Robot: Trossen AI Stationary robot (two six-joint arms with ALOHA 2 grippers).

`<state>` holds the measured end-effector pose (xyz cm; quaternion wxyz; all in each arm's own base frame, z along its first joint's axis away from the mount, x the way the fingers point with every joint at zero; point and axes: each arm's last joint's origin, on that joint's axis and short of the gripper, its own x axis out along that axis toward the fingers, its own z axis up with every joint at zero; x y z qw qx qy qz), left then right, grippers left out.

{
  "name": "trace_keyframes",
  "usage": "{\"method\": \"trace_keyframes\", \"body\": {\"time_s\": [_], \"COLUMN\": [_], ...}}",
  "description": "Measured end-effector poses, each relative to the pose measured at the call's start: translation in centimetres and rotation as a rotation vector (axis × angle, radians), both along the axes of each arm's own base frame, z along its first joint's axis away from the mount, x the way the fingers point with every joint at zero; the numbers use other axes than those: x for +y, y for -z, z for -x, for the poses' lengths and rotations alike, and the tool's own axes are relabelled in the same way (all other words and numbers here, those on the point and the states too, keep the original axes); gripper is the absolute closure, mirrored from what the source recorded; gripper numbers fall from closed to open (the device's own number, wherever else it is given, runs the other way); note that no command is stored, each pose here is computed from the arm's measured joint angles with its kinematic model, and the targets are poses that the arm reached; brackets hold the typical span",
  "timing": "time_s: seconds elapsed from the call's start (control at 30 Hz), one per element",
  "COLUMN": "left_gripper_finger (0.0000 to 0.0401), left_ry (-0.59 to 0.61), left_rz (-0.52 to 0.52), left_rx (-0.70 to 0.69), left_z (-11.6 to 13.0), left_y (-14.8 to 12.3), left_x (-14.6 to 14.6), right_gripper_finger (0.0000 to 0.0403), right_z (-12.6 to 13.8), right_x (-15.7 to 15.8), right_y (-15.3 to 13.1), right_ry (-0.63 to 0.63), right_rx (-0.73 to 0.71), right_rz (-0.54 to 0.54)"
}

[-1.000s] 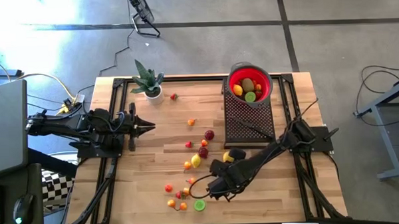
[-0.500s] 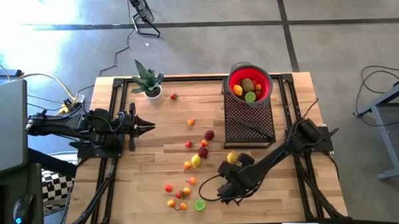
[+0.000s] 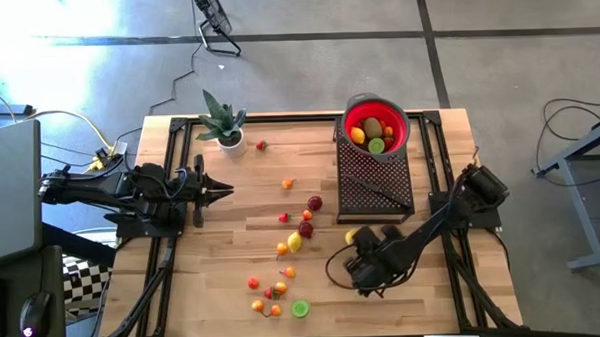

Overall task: Pick & Place Fruit
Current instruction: Put the lemon into the strainer bowl on the shelf

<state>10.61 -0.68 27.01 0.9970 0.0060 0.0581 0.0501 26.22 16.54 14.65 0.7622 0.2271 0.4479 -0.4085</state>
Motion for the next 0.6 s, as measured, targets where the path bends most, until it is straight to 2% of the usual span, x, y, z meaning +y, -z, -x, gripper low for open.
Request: {"method": "trace_keyframes", "body": {"time_s": [0.33, 0.6], "left_gripper_finger": [0.0364, 0.0364], "left_ry": [0.000, 0.000], "left_rz": [0.000, 0.000], "left_rx": [-0.001, -0.001], "left_z": [0.0, 0.0], "left_y": [0.0, 0.0], "left_x": [0.0, 0.0], "right_gripper_finger": [0.0401, 0.0401], "right_z": [2.8, 3.6], "right_x": [-0.5, -0.4], "right_y": [2.3, 3.1], "right_ry": [0.142, 0.122], "right_rx": [-0.122, -0.243], "right_rz": [0.117, 0.190]}}
